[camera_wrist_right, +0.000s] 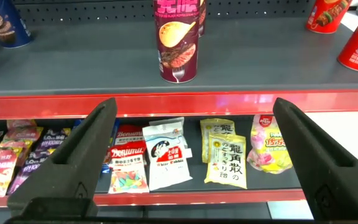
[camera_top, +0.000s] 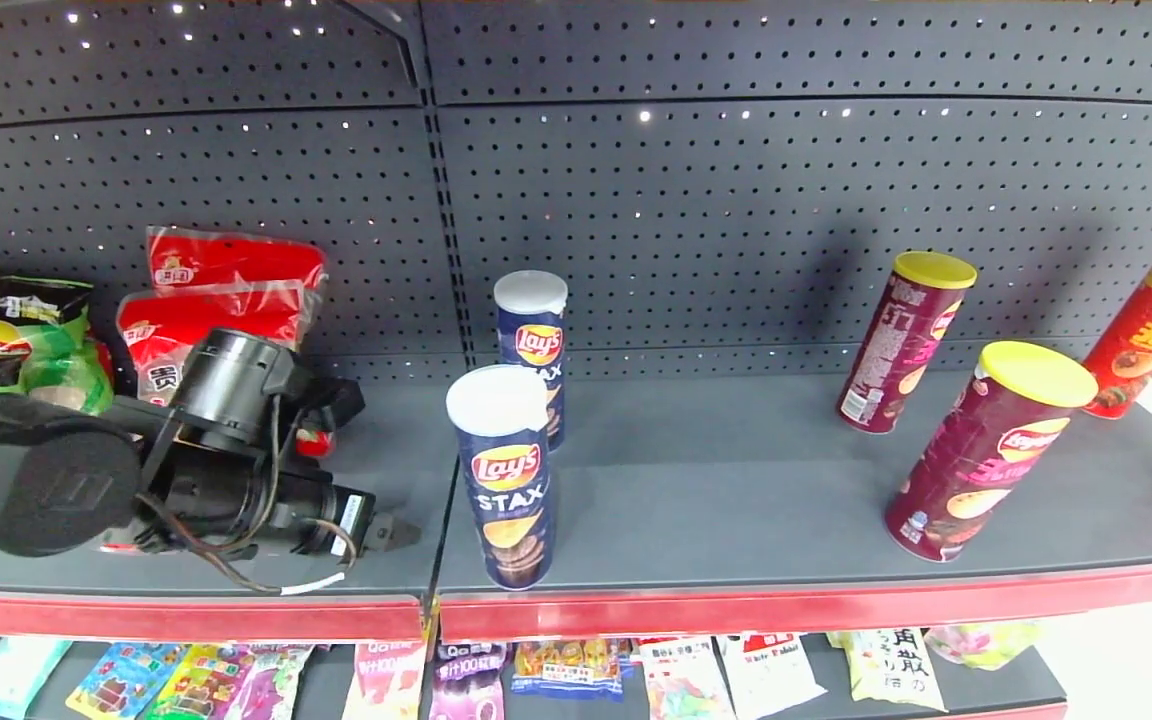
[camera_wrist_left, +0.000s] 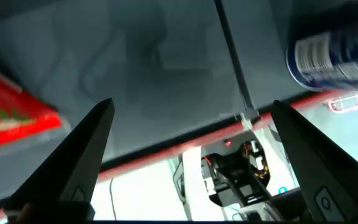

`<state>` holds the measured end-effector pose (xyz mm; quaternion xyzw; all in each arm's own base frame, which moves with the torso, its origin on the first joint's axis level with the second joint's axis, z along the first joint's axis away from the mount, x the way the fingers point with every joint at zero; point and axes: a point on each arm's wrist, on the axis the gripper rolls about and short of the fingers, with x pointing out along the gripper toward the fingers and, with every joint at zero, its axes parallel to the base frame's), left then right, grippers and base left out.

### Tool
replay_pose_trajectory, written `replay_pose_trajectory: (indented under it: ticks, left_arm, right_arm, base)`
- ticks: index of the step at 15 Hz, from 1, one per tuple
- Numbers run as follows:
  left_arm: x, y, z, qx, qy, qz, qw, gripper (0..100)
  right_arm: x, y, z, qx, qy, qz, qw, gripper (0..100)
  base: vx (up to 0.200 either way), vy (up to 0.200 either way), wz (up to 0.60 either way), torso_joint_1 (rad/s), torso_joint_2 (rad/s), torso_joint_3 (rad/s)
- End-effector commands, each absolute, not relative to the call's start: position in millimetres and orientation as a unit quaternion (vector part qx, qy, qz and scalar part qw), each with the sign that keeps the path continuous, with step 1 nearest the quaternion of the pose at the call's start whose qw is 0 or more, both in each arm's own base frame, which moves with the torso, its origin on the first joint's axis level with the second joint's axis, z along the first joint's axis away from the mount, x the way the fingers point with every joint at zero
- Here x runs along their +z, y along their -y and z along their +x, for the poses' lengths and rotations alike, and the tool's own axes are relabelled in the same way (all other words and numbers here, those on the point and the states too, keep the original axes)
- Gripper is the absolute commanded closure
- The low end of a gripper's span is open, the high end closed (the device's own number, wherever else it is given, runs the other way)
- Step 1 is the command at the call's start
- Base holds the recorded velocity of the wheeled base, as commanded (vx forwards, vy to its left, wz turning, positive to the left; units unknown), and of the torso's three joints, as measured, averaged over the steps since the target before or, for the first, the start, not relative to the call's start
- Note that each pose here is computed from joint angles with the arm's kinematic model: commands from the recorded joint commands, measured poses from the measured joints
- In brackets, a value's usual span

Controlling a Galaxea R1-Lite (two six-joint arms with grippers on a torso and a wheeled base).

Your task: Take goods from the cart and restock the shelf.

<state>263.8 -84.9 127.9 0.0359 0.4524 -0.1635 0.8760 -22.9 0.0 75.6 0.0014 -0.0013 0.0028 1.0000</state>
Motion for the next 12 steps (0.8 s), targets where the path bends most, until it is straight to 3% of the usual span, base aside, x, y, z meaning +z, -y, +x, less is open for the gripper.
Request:
replay_pose_trajectory:
  ticks: [1,4,12]
  left_arm:
    - [117,90,272,-0.165,-0.466,0.040,0.868,0]
    - [106,96,282,-0.154,-0.467,0.052,0.869,0]
    - [103,115,298,-0.160,-0.453,0.063,0.875,0]
  right_arm:
    - [76,0,-23,0.003,0.001,0.002,1.000,0]
    - [76,0,-23,0.003,0.001,0.002,1.000,0]
    - [76,0,-23,0.003,0.001,0.002,1.000,0]
  base:
    - [0.000,0.000,0.00,0.000,0.00,0.000]
    - [0.000,0.000,0.00,0.000,0.00,0.000]
    - [0.000,0.000,0.00,0.000,0.00,0.000]
